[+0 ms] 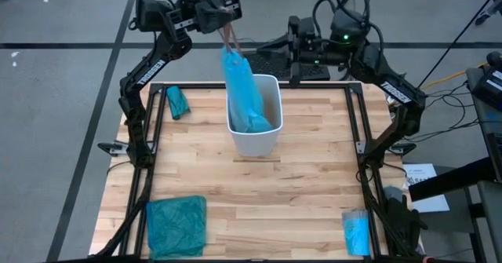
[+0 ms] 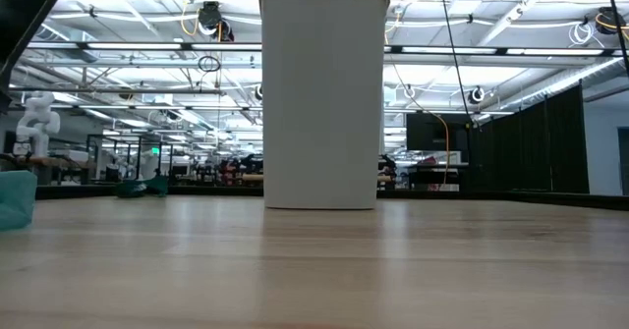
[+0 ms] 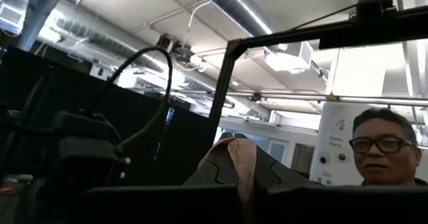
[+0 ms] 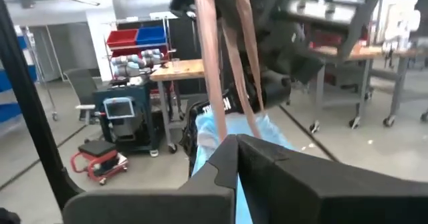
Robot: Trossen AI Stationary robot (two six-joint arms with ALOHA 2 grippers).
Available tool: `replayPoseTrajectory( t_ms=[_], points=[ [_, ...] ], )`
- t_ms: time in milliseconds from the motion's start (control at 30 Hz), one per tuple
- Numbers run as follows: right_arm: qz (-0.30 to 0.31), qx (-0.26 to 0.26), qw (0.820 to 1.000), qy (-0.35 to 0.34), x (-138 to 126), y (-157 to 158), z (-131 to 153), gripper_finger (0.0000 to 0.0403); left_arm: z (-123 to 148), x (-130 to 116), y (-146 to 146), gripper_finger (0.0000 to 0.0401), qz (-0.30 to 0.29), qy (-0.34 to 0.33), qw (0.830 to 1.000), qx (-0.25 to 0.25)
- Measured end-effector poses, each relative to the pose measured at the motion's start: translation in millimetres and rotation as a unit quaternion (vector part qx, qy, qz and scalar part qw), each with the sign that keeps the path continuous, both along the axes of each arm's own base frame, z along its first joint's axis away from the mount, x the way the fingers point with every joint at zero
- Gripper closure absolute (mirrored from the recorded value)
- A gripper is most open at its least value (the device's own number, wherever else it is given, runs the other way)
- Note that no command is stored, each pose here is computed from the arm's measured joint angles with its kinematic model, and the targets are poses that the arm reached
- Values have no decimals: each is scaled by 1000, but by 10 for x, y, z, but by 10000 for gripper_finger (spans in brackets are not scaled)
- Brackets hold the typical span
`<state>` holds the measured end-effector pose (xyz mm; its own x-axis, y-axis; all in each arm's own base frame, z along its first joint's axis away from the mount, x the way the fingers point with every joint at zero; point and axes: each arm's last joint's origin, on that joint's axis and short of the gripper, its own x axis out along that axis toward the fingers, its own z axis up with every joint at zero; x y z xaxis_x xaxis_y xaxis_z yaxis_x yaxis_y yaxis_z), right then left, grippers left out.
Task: Place trash/remove bag and relplace
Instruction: Remove the blue trash bag from the white trash bin
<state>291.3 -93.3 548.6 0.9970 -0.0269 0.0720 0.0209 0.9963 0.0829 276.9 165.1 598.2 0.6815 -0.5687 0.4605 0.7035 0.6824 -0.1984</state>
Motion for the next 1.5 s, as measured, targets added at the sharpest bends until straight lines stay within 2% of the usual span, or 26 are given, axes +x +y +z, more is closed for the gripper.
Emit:
replayPoseTrajectory(
  t_ms=[100,233,400,533,633,767,967,1133,1367,1500],
  points=[
    [1,-29,1000,1,12,3,-6,381,-1,-7,-9,401,-7,8,1000,9],
    [32,-33,999,9,75,11,-51,319,44,-83,-69,401,-15,7,999,32],
    [34,4,999,18,119,-70,-98,213,89,-156,-125,401,-19,-4,998,52],
    [32,27,999,33,281,-147,-217,129,89,-156,-125,401,-19,-1,998,51],
    [35,32,998,48,425,-187,-331,80,96,-166,-132,401,-19,-3,998,54],
    [38,43,997,57,529,-209,-413,34,94,-167,-134,401,-20,0,998,58],
    [43,31,998,28,563,-193,-369,5,93,-173,-125,401,-19,1,998,60],
    [100,46,994,16,614,-109,-359,3,91,-198,-83,401,-12,3,998,62],
    [129,56,990,20,632,-32,-363,3,90,-208,-62,401,-9,4,998,61],
    [123,69,989,55,610,-63,-427,3,89,-207,-66,401,-12,8,998,61]
  ],
)
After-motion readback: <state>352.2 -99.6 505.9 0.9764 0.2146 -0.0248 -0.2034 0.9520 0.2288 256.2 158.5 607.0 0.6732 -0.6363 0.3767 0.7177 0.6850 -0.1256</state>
